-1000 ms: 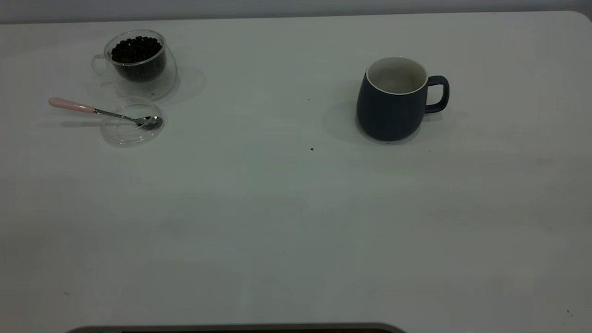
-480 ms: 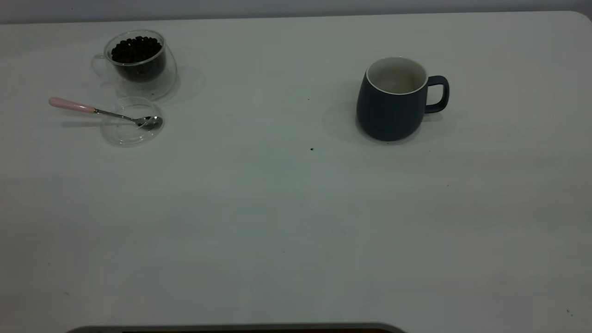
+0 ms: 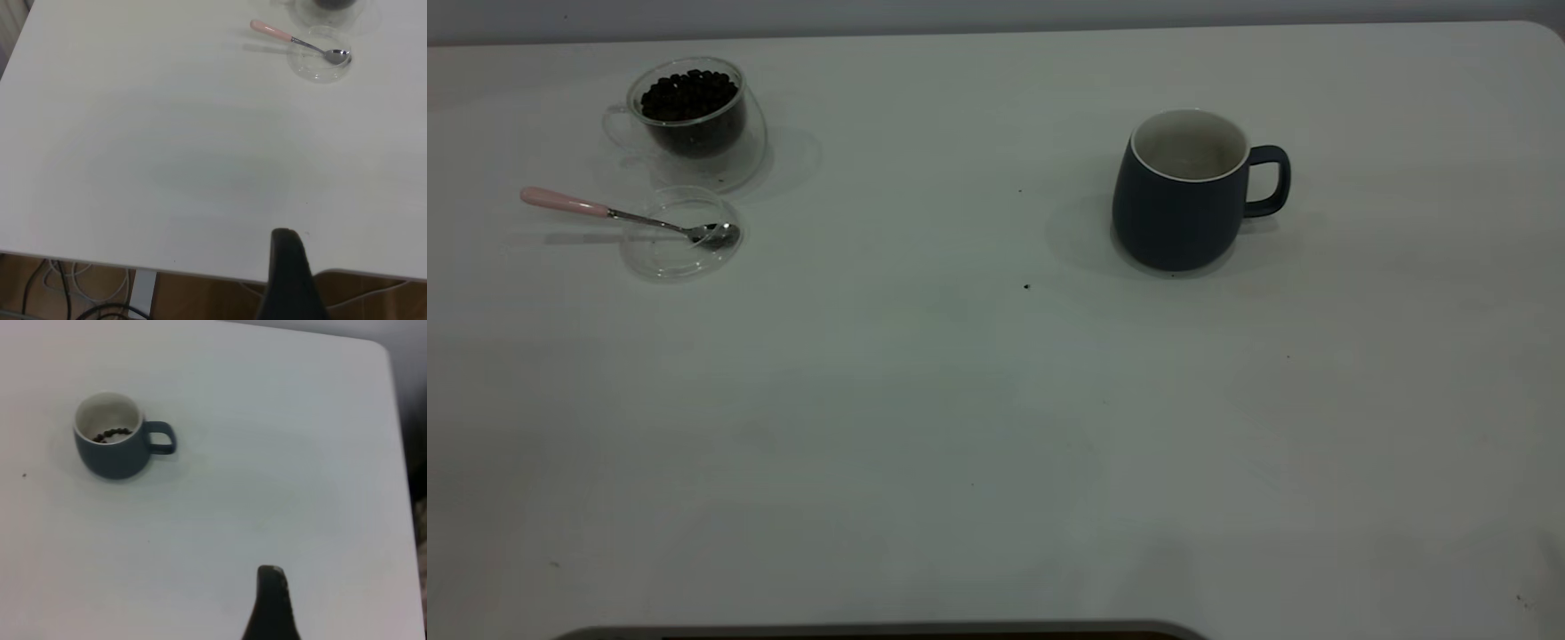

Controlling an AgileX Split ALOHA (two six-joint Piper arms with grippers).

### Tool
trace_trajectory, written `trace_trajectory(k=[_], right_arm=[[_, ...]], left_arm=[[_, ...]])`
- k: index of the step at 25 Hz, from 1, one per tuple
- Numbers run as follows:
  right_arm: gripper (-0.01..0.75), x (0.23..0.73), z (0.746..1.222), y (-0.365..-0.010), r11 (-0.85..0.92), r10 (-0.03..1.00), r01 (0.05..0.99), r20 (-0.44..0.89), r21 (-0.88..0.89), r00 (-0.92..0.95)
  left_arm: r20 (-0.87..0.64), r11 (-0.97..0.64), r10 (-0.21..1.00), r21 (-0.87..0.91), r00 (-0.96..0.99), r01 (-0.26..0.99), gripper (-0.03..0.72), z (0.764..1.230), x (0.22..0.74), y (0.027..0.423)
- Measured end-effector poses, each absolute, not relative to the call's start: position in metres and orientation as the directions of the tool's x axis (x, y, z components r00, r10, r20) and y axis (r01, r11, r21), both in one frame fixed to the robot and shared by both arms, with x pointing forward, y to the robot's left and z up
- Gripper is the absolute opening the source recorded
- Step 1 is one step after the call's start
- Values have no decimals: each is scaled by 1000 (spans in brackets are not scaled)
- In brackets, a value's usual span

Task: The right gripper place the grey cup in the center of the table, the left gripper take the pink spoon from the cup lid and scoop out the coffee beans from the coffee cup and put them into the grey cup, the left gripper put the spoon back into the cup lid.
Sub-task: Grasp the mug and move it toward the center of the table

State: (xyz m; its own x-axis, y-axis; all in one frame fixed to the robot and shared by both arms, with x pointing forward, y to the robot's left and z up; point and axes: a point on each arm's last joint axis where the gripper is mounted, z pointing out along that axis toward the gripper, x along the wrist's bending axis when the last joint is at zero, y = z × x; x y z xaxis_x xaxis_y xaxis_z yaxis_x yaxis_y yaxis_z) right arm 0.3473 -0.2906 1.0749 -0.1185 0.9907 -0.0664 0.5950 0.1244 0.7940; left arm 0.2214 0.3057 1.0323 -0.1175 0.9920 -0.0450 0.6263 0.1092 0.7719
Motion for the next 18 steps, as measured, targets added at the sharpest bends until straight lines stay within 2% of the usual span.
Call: trace_trajectory(k=[4,9,14,18], right_arm=[[629,406,1068,-282,268,959,648,-136,713,-247],[615,483,1063,-272,385,915,695,-150,608,-375],[593,556,1021,-265,502,856,733,-142,458,-498],[588,602,968,-260,613,780,700,-142,366,-610]], left_arm=[[-46,110,992,772,-118,626,584,1032,221,306],[-46,110,992,772,-118,626,584,1032,221,306],[-46,110,992,772,-118,626,584,1032,221,306],[-46,110,992,772,-118,626,584,1032,221,306]])
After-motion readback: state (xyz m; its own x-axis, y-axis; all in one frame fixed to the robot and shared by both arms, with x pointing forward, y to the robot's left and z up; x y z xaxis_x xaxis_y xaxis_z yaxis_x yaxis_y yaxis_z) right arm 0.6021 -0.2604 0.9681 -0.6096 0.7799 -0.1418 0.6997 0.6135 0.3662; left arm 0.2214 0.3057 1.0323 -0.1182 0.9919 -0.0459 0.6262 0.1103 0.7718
